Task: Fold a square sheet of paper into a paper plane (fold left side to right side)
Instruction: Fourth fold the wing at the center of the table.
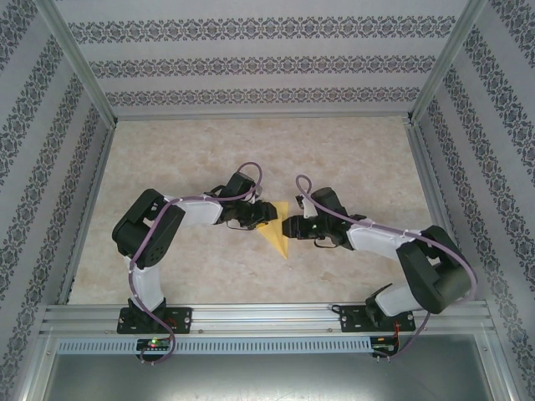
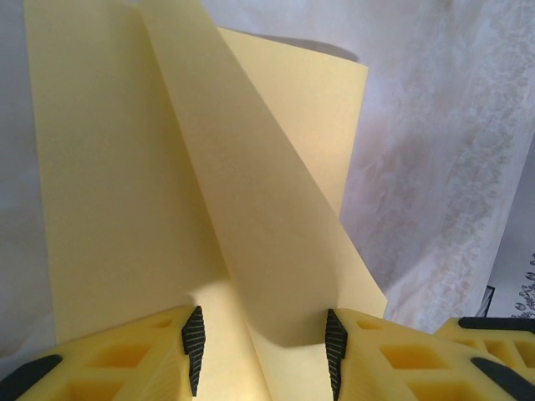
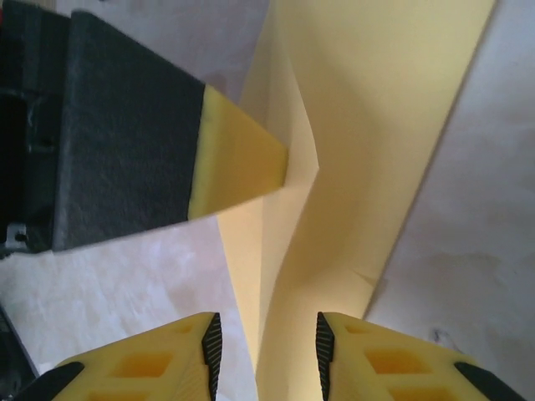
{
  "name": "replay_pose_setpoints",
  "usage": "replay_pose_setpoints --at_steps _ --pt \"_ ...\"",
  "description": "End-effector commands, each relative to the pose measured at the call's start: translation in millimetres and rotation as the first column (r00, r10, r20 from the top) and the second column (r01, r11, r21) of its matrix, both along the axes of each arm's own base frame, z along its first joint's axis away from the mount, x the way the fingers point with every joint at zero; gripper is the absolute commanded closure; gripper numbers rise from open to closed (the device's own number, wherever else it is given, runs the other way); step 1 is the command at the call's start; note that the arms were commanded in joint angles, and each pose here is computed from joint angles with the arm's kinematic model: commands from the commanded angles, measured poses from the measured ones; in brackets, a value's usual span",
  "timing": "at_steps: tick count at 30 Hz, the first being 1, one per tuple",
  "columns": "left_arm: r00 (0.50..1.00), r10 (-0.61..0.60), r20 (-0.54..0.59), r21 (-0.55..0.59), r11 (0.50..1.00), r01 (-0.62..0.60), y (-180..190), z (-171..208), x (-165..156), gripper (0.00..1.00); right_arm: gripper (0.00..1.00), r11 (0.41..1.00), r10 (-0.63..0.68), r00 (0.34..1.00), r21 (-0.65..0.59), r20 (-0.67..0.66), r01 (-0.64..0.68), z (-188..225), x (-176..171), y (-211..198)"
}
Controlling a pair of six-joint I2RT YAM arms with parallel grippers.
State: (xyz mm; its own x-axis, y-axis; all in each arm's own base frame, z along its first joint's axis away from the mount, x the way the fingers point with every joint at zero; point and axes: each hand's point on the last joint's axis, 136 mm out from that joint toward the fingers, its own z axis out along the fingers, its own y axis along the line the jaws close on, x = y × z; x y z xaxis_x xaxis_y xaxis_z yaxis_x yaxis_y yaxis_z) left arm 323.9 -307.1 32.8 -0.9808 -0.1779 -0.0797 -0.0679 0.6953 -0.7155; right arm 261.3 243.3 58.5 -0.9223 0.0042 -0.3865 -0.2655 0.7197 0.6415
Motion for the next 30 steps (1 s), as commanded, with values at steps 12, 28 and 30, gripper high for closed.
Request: replay_pose_setpoints --at_steps 12,28,30 --pt "1.0 0.002 -0.023 0.035 0.999 -0.001 1.8 -8.3 -7.3 0.54 0.85 0.999 -0.006 0.997 0.041 -0.072 0.009 -13.2 13.4 15.1" --pt "1.0 0.001 -0.024 0.038 0.999 0.0 2.4 -8.9 -7.7 0.54 0.97 0.994 -0.041 0.995 -0.103 -0.091 0.032 -39.1 16.2 -4.5" --pt "1.0 0.001 -0.023 0.039 0.999 0.0 2.5 -9.2 -7.8 0.54 0.97 0.995 -0.039 0.995 -0.095 -0.087 0.03 -37.2 16.5 -3.3"
